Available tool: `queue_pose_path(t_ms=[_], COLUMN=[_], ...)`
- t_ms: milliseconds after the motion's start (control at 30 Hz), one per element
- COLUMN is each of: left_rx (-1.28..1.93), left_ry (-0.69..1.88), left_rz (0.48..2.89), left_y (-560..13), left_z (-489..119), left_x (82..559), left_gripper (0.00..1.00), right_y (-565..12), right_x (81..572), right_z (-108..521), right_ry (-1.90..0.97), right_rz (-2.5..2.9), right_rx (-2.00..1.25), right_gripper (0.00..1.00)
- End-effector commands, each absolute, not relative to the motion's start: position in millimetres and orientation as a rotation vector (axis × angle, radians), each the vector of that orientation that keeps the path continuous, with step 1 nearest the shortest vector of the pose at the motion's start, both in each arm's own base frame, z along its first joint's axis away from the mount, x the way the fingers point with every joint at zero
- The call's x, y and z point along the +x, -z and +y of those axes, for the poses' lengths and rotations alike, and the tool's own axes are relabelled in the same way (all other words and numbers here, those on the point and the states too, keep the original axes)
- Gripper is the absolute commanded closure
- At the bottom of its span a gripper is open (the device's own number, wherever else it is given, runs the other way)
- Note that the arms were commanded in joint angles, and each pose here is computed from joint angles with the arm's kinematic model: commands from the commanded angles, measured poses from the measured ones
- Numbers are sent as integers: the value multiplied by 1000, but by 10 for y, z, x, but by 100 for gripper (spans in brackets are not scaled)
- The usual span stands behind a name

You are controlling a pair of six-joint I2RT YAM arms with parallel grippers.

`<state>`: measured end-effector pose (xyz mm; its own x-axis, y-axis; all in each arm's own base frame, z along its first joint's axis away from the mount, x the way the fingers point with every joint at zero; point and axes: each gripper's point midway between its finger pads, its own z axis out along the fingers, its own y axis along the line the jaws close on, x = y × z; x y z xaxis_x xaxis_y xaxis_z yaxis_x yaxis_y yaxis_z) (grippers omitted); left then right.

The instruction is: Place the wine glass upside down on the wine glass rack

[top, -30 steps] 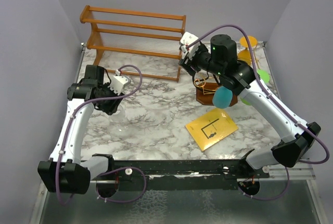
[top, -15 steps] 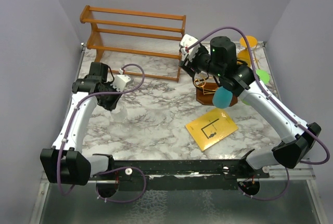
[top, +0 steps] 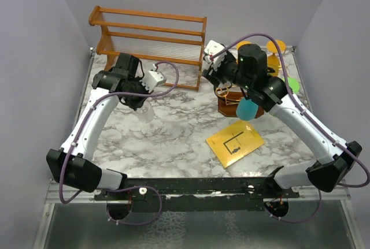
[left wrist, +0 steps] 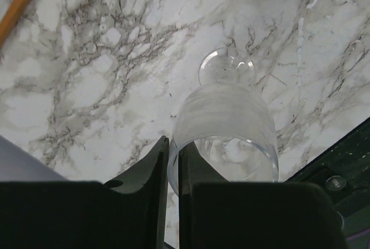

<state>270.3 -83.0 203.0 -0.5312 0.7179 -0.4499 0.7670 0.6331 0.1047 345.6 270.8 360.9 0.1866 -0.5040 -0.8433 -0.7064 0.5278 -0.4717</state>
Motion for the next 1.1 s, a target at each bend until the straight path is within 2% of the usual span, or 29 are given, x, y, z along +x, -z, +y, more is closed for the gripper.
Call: queue_pose_path(t_ms=[0,267,600,867,1067], left_rx=[1223,1187,911,780,729], left_ry=[229,363,502,629,688], left_rz=[2263,2027,1646,1495,1459], left_y=[-2363,-3098,-4313,-4753,-4871], left_z=[-1075,-1459,-1843,-1996,-2041], left_x=[2790,2957,3201,3196,3176], left_gripper=[100,100,100,100,100], right_y=[-3856,-3945,-4052,-4151,-4226], right_x=[3425,3241,3040,3165,3450], right_z=[2567,2543,2809,2914,2677], right_ry=[-174,-306,-627,-764,-740], right_rz=[1413,1385,1402,1483,1570], right_rx=[-1009,-985,-943,-760,-535], right_gripper=[38,38,38,39,43])
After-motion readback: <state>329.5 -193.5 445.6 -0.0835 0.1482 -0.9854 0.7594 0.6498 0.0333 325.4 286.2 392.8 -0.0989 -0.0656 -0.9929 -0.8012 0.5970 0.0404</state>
